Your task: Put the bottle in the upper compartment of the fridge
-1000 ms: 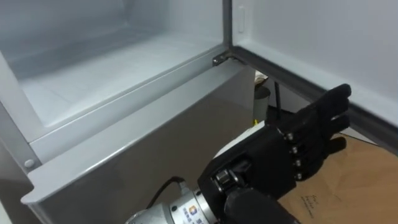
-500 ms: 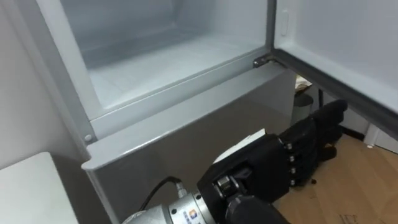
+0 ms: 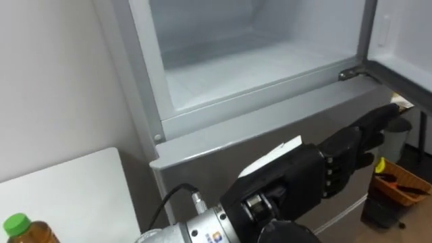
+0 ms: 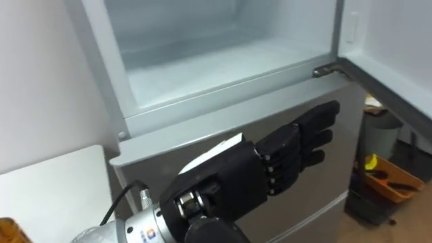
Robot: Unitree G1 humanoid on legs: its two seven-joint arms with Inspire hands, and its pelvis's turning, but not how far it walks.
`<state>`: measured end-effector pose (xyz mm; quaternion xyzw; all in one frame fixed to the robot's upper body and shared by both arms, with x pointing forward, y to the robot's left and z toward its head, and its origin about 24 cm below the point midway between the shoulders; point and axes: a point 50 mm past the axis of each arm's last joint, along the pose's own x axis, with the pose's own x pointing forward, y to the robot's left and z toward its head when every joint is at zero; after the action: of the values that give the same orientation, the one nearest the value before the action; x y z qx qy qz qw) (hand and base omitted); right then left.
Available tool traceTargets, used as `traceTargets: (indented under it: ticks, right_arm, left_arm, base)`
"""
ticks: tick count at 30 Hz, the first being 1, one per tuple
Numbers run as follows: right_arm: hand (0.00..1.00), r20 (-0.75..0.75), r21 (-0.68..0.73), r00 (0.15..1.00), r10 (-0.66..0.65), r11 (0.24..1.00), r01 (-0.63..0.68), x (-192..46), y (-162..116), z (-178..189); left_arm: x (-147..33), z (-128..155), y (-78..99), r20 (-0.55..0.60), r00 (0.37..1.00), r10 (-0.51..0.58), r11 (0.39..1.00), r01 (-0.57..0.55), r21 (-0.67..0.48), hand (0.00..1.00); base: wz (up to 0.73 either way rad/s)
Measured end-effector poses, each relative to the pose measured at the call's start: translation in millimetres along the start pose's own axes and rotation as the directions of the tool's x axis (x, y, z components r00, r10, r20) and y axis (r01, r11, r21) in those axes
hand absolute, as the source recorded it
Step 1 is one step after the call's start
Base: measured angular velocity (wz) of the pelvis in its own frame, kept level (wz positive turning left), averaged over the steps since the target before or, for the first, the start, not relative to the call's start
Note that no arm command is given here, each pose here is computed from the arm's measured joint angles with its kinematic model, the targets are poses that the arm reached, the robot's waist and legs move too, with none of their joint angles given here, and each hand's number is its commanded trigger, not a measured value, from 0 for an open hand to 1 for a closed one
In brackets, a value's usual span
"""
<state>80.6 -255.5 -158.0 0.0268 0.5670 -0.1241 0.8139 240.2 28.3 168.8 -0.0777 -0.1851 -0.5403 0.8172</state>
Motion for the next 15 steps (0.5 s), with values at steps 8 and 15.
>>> traceTargets:
  ticks: [8, 15]
  right_arm:
    - [0.0, 0.02, -0.1, 0.998, 0.054, 0.994, -0.052, 2, 13, 9]
    - [0.0, 0.034, -0.137, 0.997, 0.068, 0.989, -0.062, 3, 17, 16]
  left_arm:
    - [-6.4, 8, -8.3, 0.034, 0.999, 0.006, 0.999, -0.007, 0.031, 0.0]
    - [-16.4, 13, -0.3, 0.052, 0.995, 0.085, 0.995, -0.088, 0.044, 0.0]
  base:
    - [0.22]
    - [0.16]
